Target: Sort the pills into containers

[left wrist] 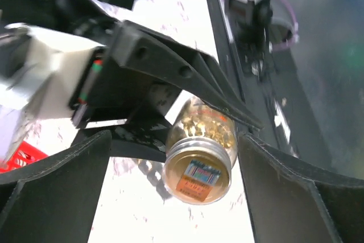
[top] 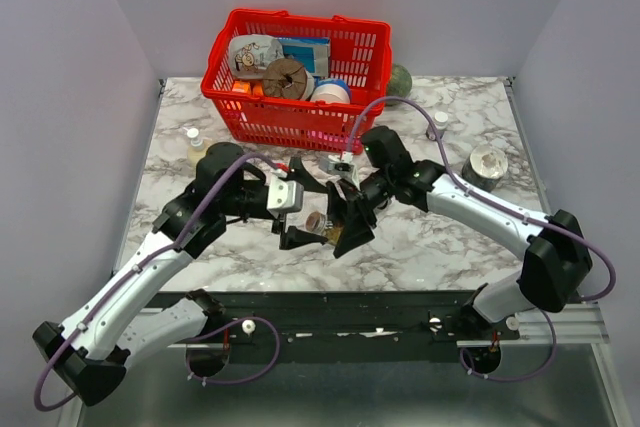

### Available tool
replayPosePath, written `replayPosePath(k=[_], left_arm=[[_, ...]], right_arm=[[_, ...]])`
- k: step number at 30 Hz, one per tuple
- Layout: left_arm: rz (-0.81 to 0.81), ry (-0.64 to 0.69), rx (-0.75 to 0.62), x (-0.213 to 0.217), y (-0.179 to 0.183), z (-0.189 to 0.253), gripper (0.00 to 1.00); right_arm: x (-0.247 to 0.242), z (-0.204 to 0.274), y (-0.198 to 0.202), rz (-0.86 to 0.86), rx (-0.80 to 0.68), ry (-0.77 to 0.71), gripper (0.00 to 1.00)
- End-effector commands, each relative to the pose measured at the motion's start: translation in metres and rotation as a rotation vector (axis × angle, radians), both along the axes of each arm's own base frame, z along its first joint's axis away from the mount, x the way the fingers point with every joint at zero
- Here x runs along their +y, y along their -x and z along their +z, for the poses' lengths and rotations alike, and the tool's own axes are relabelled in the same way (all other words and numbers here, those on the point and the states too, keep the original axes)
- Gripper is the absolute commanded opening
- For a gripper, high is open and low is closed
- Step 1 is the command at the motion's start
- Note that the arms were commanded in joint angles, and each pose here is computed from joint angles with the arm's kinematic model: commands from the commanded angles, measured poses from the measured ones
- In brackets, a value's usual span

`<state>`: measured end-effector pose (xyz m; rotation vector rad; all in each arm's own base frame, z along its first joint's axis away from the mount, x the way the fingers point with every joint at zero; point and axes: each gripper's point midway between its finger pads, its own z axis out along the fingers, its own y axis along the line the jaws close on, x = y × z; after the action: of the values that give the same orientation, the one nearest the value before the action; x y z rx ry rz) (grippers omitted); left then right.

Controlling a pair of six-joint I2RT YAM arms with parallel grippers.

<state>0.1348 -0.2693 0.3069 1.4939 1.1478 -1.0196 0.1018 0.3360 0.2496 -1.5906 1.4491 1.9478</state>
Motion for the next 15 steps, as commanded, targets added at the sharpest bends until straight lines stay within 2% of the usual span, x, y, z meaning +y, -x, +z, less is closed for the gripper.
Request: replayPosePath(k=[1,5,6,10,15], left_arm=[[0.076,0.186,0.025,0.004,0.001,0.054,0.99],[0.193,0.176,0.26,0.01,0.0,0.051,0.99],[0.21,0.178,0.35,0.01,0.002,0.05,0.99],[0.225,0.17,0.55,0.008,0.009,0.043,0.99],[0.262,0.107,0.66,0.008,0.009,0.031,0.96]], right_arm=[[-0.004,0.02,0.01,0.036,-0.104,-0.106,0.01],[-0.002,0.013,-0.004,-0.023,-0.266,-0.077,0.01],[-0.001,0.012,-0.006,-0.03,-0.281,-0.071,0.0],[-0.001,0.01,-0.011,-0.051,-0.316,-0.061,0.01],[0.0,0.006,-0.014,-0.063,-0.325,-0.045,0.01]])
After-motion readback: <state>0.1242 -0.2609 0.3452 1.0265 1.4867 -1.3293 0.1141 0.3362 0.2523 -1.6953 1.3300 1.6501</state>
